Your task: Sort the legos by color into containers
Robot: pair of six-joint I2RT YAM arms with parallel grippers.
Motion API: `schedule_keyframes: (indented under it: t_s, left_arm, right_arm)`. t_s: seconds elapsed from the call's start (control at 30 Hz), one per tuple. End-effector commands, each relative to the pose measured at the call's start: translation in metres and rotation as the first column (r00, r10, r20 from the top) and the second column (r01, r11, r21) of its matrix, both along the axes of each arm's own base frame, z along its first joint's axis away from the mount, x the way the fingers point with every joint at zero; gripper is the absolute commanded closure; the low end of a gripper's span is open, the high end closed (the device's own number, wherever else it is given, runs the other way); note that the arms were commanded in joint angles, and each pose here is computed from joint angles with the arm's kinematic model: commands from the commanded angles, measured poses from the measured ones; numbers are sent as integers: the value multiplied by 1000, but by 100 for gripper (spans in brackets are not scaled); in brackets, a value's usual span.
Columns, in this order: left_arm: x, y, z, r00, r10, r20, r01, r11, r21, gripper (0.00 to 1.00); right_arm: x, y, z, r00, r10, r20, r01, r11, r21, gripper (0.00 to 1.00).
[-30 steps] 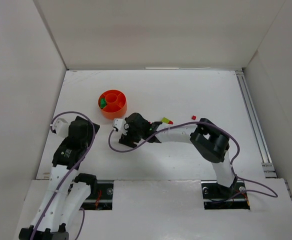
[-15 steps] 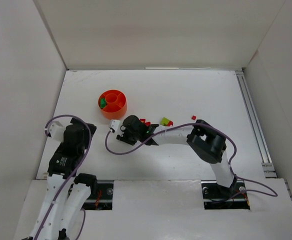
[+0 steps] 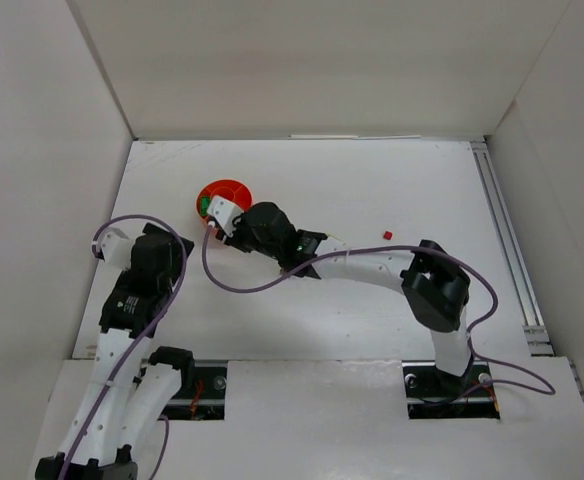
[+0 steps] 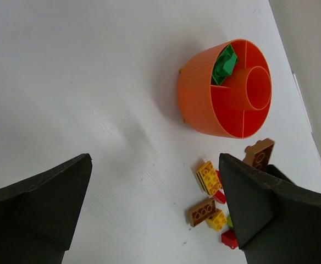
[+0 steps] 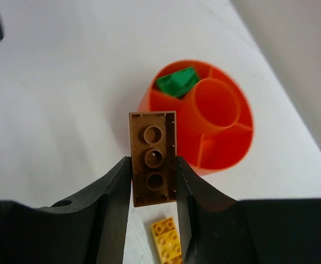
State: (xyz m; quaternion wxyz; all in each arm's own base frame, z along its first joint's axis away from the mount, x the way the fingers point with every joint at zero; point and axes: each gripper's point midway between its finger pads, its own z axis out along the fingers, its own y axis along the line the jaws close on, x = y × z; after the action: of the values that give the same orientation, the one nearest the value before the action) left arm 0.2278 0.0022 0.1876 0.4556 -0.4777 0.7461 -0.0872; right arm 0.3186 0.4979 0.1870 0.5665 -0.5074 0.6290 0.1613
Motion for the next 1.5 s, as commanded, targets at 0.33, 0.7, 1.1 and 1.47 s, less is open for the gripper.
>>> schedule_keyframes:
  t_s: [0.33, 0.7, 1.1, 1.47]
  left_arm:
    - [11, 6, 30, 996, 5, 86, -9, 999, 48, 0]
    - [8, 9, 33, 995, 13, 96, -18, 999, 51, 0]
    - [8, 7, 29, 996, 5, 86, -9, 999, 48, 0]
    - [10, 5, 28, 997, -8, 81, 4, 999, 51, 0]
  right_arm:
    - [61, 28, 36, 956, -260, 133, 234, 954, 186, 74]
    - [68, 39, 26, 956, -261, 133, 234, 954, 189, 62]
    - [67, 45, 6, 964, -242, 109, 221, 960, 171, 45]
    - [65, 39, 18, 961, -254, 104, 233, 955, 183, 35]
